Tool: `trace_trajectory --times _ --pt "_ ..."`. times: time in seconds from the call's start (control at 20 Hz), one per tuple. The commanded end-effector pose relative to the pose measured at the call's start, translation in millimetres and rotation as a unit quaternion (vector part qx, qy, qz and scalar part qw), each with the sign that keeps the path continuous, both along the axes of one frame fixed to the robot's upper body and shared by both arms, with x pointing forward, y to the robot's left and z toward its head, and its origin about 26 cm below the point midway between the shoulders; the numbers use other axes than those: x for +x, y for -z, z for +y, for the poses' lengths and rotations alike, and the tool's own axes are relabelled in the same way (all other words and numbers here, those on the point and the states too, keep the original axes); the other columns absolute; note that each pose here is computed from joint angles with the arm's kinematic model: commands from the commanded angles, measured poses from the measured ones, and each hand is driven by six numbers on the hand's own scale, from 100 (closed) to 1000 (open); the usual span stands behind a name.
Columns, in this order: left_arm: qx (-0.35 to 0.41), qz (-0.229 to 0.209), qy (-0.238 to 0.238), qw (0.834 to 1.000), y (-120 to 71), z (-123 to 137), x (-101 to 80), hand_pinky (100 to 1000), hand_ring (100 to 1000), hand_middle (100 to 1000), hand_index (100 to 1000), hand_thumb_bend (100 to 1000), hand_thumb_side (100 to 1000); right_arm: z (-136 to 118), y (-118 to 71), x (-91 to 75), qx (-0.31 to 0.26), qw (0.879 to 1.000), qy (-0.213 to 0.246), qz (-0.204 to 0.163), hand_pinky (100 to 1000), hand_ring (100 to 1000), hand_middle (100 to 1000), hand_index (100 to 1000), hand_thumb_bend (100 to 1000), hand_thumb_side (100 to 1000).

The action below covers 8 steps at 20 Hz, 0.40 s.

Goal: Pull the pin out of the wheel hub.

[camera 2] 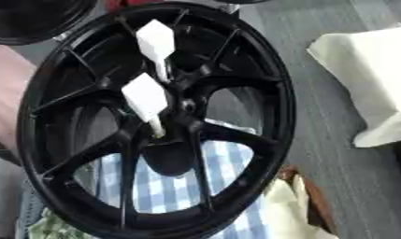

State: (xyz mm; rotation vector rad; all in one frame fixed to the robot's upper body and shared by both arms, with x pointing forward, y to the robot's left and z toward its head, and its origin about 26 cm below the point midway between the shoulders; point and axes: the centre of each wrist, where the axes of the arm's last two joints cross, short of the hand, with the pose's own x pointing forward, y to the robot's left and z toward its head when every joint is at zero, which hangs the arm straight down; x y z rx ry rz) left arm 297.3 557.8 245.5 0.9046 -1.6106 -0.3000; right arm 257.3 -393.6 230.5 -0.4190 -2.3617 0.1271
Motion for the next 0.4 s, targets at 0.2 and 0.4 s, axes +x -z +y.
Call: trace_trajectory --times 0.2,0.4 --pt "-0.027 -0.202 0.034 0.978 -64.4 -21.2 -2.9 755 896 683 776 125 734 -0.6 -15.6 -2.0 -0.023 0.999 -0.003 -0.024 872 765 630 790 100 639" --pt "-0.157 -0.331 0.113 0.924 -46.8 -83.7 -5.9 759 915 704 782 145 755 0.2 -20.8 -1.0 -0.032 0.999 -0.006 -0.040 871 767 635 789 100 634"
